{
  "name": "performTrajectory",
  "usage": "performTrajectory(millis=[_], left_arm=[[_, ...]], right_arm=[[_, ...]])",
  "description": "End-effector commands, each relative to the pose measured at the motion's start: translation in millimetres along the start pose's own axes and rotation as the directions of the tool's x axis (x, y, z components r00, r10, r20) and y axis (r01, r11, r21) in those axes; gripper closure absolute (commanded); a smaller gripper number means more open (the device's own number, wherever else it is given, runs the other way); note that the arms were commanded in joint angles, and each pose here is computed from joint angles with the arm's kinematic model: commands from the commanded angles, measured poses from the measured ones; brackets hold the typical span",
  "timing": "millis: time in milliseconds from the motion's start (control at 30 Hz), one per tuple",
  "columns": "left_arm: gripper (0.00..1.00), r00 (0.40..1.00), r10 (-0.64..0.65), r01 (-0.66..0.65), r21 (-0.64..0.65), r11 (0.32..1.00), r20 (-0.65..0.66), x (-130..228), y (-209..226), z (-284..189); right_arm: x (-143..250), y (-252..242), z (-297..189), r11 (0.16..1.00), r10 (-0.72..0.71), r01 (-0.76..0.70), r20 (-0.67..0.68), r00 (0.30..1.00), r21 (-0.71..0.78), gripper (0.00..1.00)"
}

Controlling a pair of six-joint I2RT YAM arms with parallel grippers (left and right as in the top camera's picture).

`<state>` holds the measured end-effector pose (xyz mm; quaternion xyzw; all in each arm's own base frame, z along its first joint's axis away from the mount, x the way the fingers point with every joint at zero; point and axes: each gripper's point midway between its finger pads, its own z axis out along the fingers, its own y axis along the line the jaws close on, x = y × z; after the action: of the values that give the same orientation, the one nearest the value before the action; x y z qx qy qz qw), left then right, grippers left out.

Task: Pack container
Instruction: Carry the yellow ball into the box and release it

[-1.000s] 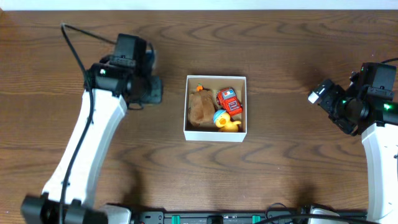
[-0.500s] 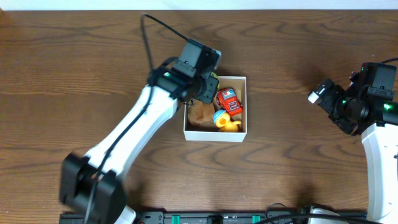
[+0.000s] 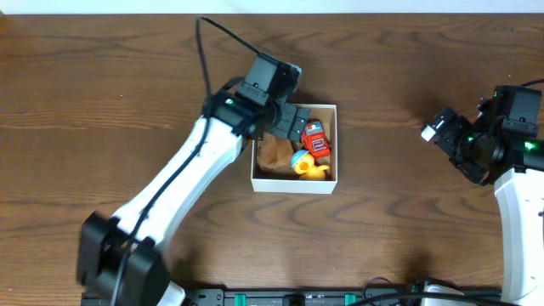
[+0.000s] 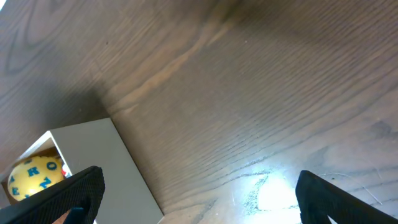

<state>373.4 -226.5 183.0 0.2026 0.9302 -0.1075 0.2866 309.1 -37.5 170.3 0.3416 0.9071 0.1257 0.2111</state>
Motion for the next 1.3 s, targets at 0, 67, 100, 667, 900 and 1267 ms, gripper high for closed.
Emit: performTrajectory(millis=[0,67,100,667,900,1267], left_arm=[[0.0,0.995,0.006,0.012,-0.189,0.982,0.096,-20.4,34.4,-40.5],[0.01,0.997,-0.006,0.027,-0.258,0.966,0.083,-15.0,52.0,-49.0],[0.01,0.997,-0.016,0.035,-0.262,0.964,0.075,-12.8,56.3,-49.5],[0.4,0.993,-0.012,0.015,0.022,1.0,-0.12,19.0,4.8,46.7],[0.41,0.967,-0.018,0.021,0.007,1.0,-0.256,54.5,9.1,94.1],[0.49,0.981,-0.015,0.018,0.014,1.0,-0.193,37.0,6.6,67.0]], right_arm=[[-2.5,-0.7,-1.3,1.0,0.015,-0.015,0.004,1.0,-0.003,0.01],[-2.5,-0.7,-1.3,1.0,0.015,-0.015,0.004,1.0,-0.003,0.01],[-2.5,-0.7,-1.3,1.0,0.015,-0.015,0.004,1.0,-0.003,0.01],[-2.5,-0.7,-1.3,1.0,0.015,-0.015,0.004,1.0,-0.003,0.01],[-2.5,-0.7,-1.3,1.0,0.015,-0.015,0.004,1.0,-0.003,0.01],[-2.5,-0.7,-1.3,1.0,0.015,-0.015,0.004,1.0,-0.003,0.01]])
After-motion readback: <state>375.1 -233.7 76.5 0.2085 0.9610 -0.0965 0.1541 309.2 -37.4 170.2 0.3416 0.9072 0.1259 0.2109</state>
